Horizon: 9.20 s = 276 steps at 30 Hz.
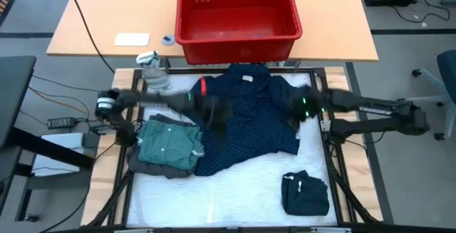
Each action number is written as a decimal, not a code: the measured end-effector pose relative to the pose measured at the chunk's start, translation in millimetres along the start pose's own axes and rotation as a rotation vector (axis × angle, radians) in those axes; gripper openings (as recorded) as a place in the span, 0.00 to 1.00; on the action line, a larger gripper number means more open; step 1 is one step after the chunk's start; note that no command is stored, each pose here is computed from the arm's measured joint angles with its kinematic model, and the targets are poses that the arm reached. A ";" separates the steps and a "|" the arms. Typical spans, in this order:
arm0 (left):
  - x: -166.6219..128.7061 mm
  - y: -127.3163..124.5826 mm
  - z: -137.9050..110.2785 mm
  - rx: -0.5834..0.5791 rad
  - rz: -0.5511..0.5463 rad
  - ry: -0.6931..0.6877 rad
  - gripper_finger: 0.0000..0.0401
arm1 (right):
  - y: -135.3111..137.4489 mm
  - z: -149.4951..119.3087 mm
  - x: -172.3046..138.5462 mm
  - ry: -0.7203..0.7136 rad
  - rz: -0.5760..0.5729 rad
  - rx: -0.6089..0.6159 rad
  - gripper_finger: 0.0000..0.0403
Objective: Fold Laundry from Bin
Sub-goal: Fold the blue polo shirt on the table
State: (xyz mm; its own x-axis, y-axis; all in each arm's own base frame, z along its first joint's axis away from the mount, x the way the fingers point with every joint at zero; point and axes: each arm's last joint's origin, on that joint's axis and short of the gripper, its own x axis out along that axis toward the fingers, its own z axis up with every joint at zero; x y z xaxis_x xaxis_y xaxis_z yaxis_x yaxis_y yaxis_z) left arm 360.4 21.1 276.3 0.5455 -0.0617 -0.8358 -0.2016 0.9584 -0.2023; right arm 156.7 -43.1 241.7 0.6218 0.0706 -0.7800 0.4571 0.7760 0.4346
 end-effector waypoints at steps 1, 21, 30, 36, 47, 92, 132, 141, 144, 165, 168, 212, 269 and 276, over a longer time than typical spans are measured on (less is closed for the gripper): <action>8.4 -17.3 -7.5 0.034 -0.026 -0.009 0.54 | 6.0 -9.9 2.8 0.022 0.028 -0.026 0.46; 112.9 -118.3 -103.8 -0.057 0.181 0.051 0.54 | 29.9 -112.8 62.3 0.242 -0.175 -0.137 0.36; 131.2 -101.9 -96.8 -0.101 0.173 0.108 0.21 | 32.1 -114.0 76.6 0.390 -0.116 -0.148 0.03; 87.1 -112.6 -59.9 -0.051 -0.031 0.211 0.03 | 54.3 -88.0 40.8 0.489 0.104 -0.116 0.01; -90.6 -129.9 6.3 0.116 -0.148 -0.010 0.02 | 70.5 -39.5 -107.6 0.317 0.361 -0.130 0.01; -80.8 -157.3 -58.0 -0.047 -0.090 0.043 0.24 | 126.8 -76.5 4.9 -0.024 0.586 0.090 0.35; 14.4 53.3 -59.3 -0.471 0.091 -0.111 0.37 | 3.2 -1.3 66.8 -0.088 -0.267 0.155 0.30; 43.6 99.5 -65.0 -0.567 0.205 -0.021 0.55 | -26.0 9.6 66.2 -0.041 -0.308 0.195 0.45; 50.9 107.2 -70.4 -0.577 0.225 0.035 0.55 | -30.0 8.2 64.1 -0.028 -0.329 0.248 0.46; 64.2 126.1 -72.8 -0.508 0.145 0.130 0.02 | -33.6 7.4 62.6 -0.012 -0.309 0.377 0.46; 47.1 125.1 -57.4 -0.509 0.140 0.081 0.02 | -33.8 7.5 62.6 -0.008 -0.308 0.349 0.46; -35.8 107.2 -46.1 -0.670 0.216 -0.026 0.00 | -68.5 -34.8 92.8 0.134 -0.312 0.130 0.38; -13.4 129.1 -53.1 -0.510 0.284 0.107 0.00 | -87.1 19.3 101.1 0.064 -0.349 0.158 0.45; -12.8 132.9 -53.5 -0.454 0.362 0.109 0.00 | -90.9 19.4 111.8 0.108 -0.314 0.133 0.05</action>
State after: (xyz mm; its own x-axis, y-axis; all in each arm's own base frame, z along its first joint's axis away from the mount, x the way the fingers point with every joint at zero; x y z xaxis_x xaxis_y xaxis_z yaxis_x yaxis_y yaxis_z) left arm 283.1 134.4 232.8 0.2951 0.1962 -0.9351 -0.7004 0.7101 -0.0721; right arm 197.0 -117.9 123.7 0.3707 -0.0869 -0.9247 0.6983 0.6825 0.2158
